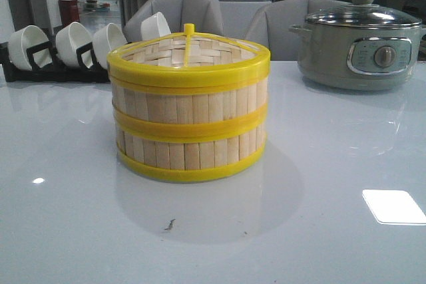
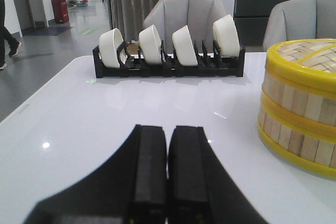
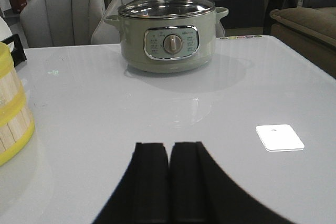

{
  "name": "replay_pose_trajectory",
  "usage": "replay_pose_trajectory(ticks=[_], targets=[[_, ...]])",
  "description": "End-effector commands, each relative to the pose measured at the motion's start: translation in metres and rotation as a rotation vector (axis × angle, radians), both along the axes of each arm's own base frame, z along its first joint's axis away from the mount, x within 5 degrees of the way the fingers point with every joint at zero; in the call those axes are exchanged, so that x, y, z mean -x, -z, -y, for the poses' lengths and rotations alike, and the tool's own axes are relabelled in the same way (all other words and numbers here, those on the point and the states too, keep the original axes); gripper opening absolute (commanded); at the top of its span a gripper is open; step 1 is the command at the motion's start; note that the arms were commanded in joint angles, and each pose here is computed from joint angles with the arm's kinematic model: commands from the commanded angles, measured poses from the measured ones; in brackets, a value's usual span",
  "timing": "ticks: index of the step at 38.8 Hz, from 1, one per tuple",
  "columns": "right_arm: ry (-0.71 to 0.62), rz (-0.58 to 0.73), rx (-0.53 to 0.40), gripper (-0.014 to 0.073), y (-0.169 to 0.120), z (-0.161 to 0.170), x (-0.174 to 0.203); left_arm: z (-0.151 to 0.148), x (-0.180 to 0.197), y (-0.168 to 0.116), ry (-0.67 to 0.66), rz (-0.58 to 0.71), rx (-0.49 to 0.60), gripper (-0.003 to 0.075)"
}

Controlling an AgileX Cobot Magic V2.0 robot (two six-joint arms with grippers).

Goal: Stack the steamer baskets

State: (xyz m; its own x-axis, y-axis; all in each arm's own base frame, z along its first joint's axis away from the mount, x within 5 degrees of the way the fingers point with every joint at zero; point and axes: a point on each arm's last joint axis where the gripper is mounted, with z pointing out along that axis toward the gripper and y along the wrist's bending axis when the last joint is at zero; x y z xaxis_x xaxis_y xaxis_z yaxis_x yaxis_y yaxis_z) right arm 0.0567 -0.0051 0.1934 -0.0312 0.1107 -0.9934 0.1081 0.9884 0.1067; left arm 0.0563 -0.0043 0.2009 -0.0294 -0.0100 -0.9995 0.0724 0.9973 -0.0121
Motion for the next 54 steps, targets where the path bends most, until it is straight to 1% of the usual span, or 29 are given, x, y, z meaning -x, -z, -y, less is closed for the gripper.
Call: replay_pose_trajectory(ticks=[1, 5, 10, 26, 31, 54], targets=[[0.021, 0.136, 0.006, 0.0065, -0.0155, 0.0016, 0.0028, -0.0005, 0.0013, -0.0079, -0.005, 0.095, 0.01, 0.0086], [0.023, 0.146, 0.001, 0.0065, -0.0164, 0.0018, 0.0029, -0.0005, 0.0013, -0.0079, -0.005, 0.095, 0.01, 0.0086], [0.025, 0.155, 0.037, 0.0065, -0.0175, 0.0019, 0.003, -0.0005, 0.0013, -0.0079, -0.005, 0.095, 0.01, 0.0086], [0.026, 0.171, 0.03, 0.0065, -0.0189, 0.002, 0.0032, -0.0005, 0.0013, -0.0079, -0.005, 0.095, 0.01, 0.0086], [0.025, 0.154, 0.028, 0.0065, -0.0173, 0.0019, 0.003, -0.0005, 0.0013, -0.0079, -0.005, 0.095, 0.01, 0.0086], [0.025, 0.154, 0.028, 0.0065, -0.0173, 0.0019, 0.003, -0.0005, 0.0013, -0.0079, -0.005, 0.095, 0.01, 0.0086]])
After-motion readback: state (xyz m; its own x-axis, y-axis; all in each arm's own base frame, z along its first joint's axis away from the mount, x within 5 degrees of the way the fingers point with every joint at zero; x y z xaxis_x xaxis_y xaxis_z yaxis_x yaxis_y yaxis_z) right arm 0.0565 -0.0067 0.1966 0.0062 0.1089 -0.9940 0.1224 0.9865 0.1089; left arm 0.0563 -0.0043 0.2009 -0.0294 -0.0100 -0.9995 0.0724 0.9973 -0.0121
